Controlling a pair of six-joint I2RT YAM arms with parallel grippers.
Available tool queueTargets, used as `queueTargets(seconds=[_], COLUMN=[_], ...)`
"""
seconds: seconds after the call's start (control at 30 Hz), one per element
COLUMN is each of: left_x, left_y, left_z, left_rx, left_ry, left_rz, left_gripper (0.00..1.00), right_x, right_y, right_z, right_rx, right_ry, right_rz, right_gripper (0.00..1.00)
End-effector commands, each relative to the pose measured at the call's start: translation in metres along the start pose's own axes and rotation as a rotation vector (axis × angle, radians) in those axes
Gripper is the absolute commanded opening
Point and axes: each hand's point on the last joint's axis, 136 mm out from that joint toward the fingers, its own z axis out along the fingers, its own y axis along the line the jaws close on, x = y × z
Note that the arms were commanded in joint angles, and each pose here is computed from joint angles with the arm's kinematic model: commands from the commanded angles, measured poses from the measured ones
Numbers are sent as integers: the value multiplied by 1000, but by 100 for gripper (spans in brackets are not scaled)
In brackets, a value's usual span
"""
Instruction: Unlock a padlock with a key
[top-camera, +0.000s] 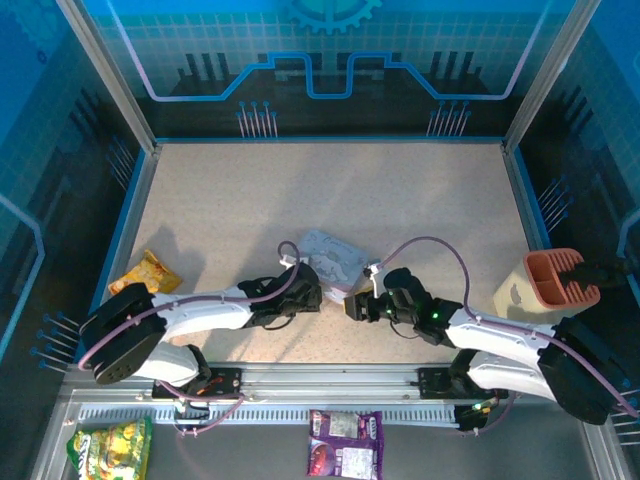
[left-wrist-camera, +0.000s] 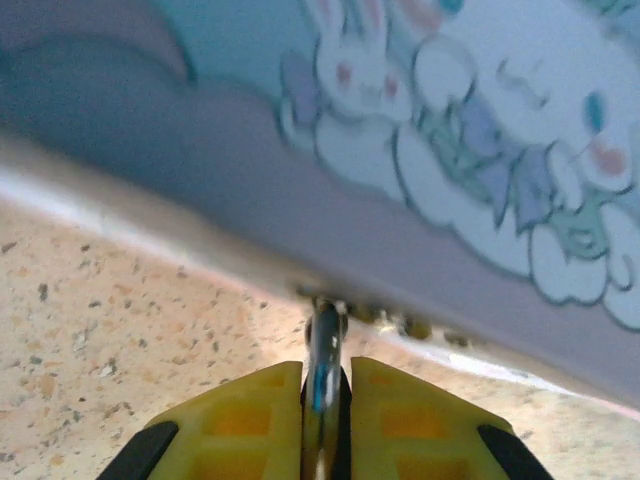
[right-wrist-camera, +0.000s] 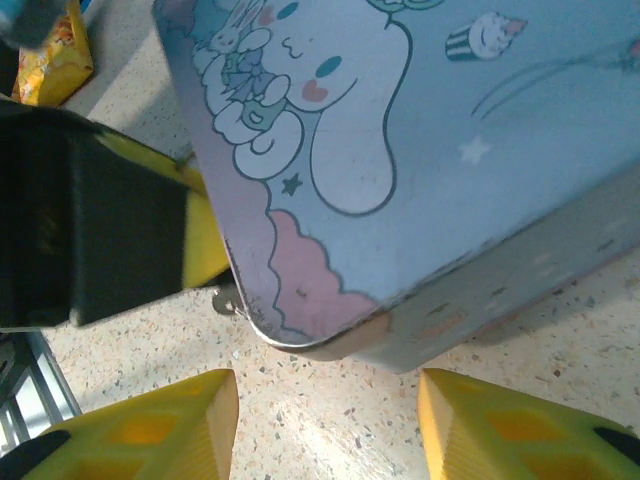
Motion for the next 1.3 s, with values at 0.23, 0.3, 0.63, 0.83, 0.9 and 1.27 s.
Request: queueTargets(seconds=[0.23,0.3,0.63,0.83,0.9,1.27], left_x=[8,4,-42,-73,-83,-102], left_y=[13,12,17,46,57,77], left_z=[4,-2,-66,-107,-117,-105], left_rx=[-120,-108,15,39,32,18], left_ry=[14,-6,-257,-396,-427,-355], left_rz=[110,108,92,38,11,-72], left_gripper=[29,39,68,78,80,80], right_x=[-17,-19,-21,-15,-13,7], right_y=[-3,-4,5,26,33,61], right_z=[-1,-5,-21,-21,-17,38], right_rx=[15,21,50,58,49,0], right_ry=[-30,-37,-94,-98,-94,74], right_rz=[51,53,47,12,11,47], right_gripper=[50,50,49,50,50,55])
